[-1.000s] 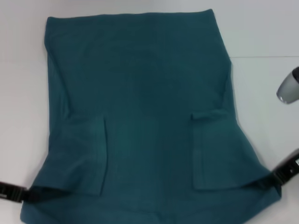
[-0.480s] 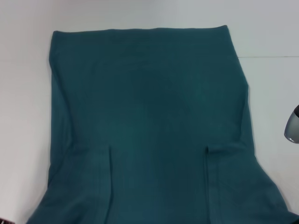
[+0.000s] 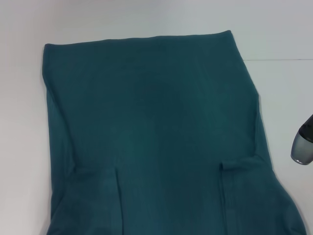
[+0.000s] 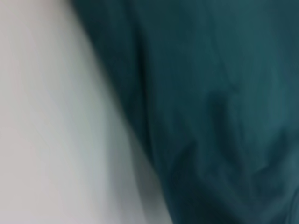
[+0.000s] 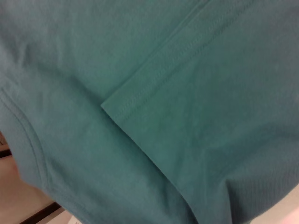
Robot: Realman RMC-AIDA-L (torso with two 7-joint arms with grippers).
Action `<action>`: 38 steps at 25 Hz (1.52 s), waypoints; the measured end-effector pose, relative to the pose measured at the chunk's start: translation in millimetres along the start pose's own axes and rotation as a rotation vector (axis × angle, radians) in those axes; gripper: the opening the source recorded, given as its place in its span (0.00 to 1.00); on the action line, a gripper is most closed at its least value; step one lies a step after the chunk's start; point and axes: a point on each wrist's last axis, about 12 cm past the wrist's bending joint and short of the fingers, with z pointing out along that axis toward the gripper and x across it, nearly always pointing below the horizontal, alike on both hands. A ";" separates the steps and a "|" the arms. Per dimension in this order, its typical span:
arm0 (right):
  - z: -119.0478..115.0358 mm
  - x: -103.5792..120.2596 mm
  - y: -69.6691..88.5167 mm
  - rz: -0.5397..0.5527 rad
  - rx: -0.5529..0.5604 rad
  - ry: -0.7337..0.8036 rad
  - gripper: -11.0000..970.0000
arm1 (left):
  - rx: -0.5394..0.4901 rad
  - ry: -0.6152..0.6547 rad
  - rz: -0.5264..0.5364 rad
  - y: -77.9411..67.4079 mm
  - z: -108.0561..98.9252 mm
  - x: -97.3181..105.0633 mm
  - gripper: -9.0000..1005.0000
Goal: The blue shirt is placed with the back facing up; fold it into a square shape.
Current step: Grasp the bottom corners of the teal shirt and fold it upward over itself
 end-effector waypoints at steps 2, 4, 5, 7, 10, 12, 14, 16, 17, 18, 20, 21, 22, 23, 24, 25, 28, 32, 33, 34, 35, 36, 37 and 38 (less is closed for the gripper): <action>-0.1 -0.3 0.0 -0.001 0.001 -0.003 0.03 | 0.000 -0.004 0.010 -2.8 -0.3 -1.0 0.04; -4.1 -0.8 0.3 -0.011 0.007 -0.025 0.03 | -0.003 -0.013 0.015 -3.1 -2.7 -1.8 0.04; -7.5 -0.7 0.2 -0.016 0.014 -0.042 0.03 | -0.007 -0.024 0.016 -2.4 -6.1 -2.0 0.04; -16.0 0.4 -1.1 -0.018 0.028 -0.085 0.03 | -0.012 -0.061 0.023 -1.9 -15.9 -2.8 0.04; -32.5 -0.8 -7.1 -0.007 0.036 -0.172 0.03 | -0.019 -0.121 0.044 -3.5 -29.8 -5.3 0.04; -43.7 -1.8 -11.1 0.001 0.034 -0.232 0.03 | -0.040 -0.238 0.092 -7.9 -54.7 -14.0 0.04; -54.2 -2.5 -14.5 0.011 0.043 -0.281 0.03 | -0.038 -0.289 0.112 -9.1 -64.3 -19.1 0.04; -67.2 -3.2 -19.5 0.031 0.051 -0.344 0.03 | -0.045 -0.353 0.140 -10.0 -75.4 -28.6 0.04; -71.5 -3.3 -21.4 0.040 0.055 -0.366 0.03 | -0.053 -0.380 0.154 -10.4 -79.9 -33.5 0.04; -76.3 -3.4 -23.5 0.050 0.058 -0.391 0.03 | -0.063 -0.402 0.167 -10.6 -82.8 -38.6 0.04; -86.1 -5.1 -27.3 0.069 0.066 -0.446 0.03 | -0.090 -0.447 0.197 -11.1 -87.6 -51.4 0.04; -90.5 -6.2 -29.1 0.079 0.070 -0.473 0.03 | -0.097 -0.461 0.210 -11.8 -88.3 -56.9 0.04; -93.5 -6.8 -30.9 0.089 0.074 -0.495 0.03 | -0.106 -0.478 0.221 -12.3 -89.2 -62.5 0.04; -96.3 -7.4 -32.7 0.099 0.079 -0.517 0.03 | -0.116 -0.495 0.232 -13.4 -89.8 -68.3 0.04; -98.8 -7.8 -34.6 0.110 0.085 -0.538 0.03 | -0.129 -0.513 0.240 -14.1 -90.6 -73.5 0.04; -101.8 -8.9 -37.2 0.126 0.097 -0.564 0.03 | -0.145 -0.533 0.249 -15.1 -91.2 -79.6 0.04; -108.0 -12.3 -43.3 0.159 0.133 -0.621 0.03 | -0.192 -0.569 0.271 -16.1 -90.4 -94.0 0.04; -115.0 -22.1 -49.7 0.174 0.203 -0.717 0.03 | -0.259 -0.626 0.311 -17.9 -84.1 -114.5 0.04; -115.3 -25.6 -50.8 0.174 0.212 -0.740 0.03 | -0.269 -0.635 0.315 -17.8 -83.1 -117.2 0.04; -115.4 -28.8 -51.9 0.175 0.219 -0.761 0.03 | -0.280 -0.645 0.320 -17.6 -81.5 -120.8 0.04; -115.5 -31.7 -53.4 0.178 0.225 -0.782 0.03 | -0.294 -0.660 0.321 -16.7 -79.5 -125.4 0.04; -115.4 -35.0 -55.5 0.183 0.232 -0.808 0.03 | -0.305 -0.674 0.321 -15.7 -77.8 -129.0 0.04; -114.9 -38.4 -58.0 0.190 0.238 -0.833 0.03 | -0.313 -0.684 0.321 -14.8 -76.2 -132.0 0.04; -113.8 -42.5 -60.5 0.195 0.244 -0.857 0.03 | -0.322 -0.692 0.322 -13.9 -73.0 -136.2 0.04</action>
